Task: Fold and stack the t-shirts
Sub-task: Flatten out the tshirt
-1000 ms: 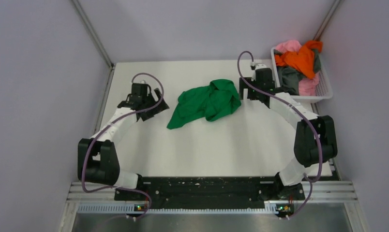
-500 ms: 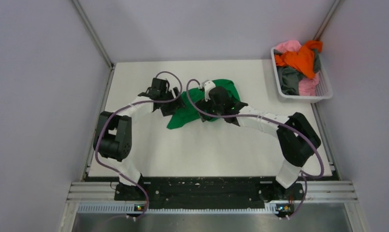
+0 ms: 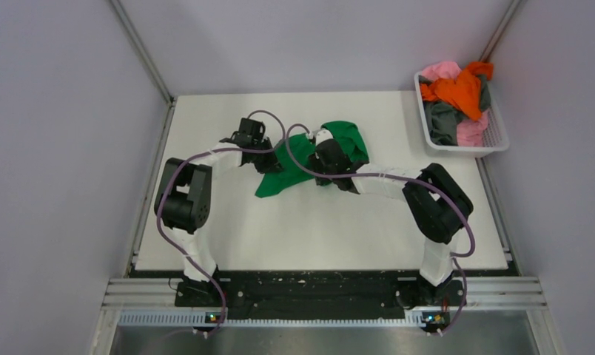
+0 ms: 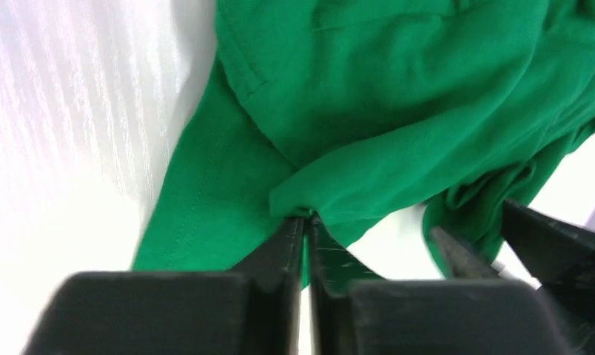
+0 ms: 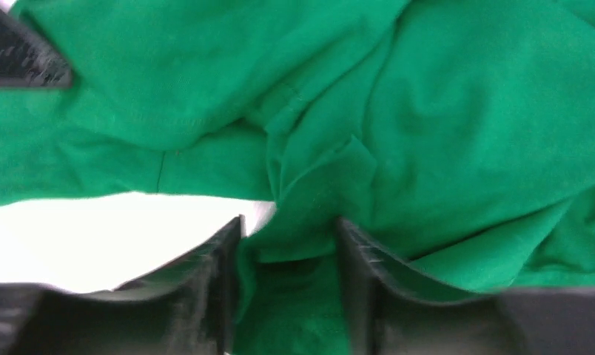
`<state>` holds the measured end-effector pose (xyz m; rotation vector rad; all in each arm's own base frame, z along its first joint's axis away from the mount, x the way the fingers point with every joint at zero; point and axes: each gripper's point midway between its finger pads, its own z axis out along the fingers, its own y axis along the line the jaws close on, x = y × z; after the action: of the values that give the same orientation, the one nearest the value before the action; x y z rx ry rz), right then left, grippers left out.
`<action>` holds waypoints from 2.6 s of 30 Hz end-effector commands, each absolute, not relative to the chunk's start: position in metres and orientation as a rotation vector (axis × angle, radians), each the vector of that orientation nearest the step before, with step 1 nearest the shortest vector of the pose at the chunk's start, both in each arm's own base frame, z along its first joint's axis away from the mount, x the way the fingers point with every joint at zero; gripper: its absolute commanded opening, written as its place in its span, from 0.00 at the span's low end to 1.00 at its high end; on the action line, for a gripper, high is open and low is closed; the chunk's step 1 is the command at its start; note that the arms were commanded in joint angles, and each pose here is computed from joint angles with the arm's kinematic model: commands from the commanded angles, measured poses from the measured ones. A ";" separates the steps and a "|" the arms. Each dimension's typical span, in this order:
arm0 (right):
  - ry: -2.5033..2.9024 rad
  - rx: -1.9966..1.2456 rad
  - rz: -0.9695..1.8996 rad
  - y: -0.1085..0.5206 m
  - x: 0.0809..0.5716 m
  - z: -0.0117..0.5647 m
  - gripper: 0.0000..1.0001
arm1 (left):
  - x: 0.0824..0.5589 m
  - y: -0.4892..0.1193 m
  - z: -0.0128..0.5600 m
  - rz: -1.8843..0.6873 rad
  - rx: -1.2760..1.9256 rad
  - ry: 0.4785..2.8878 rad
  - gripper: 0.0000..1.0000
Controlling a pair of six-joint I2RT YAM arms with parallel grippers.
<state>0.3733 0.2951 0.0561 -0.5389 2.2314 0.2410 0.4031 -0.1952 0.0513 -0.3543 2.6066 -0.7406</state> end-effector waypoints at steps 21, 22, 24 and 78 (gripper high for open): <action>1.829 -0.038 0.131 0.164 0.407 0.247 0.00 | 0.425 -0.164 0.271 -0.689 -0.253 1.877 0.00; 1.784 -0.049 0.141 0.164 0.408 0.265 0.00 | 0.423 -0.158 0.293 -0.671 -0.251 1.820 0.00; 1.681 -0.086 0.173 0.168 0.408 0.311 0.00 | 0.418 -0.149 0.344 -0.661 -0.232 1.675 0.00; 2.050 0.429 -0.011 0.028 0.389 0.143 0.77 | 0.644 -0.058 0.281 -0.346 -0.387 1.892 0.99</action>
<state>0.3699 0.0537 0.1127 0.1911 2.1438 0.0417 0.6449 -0.0332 0.2059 -0.4436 2.0189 -0.1638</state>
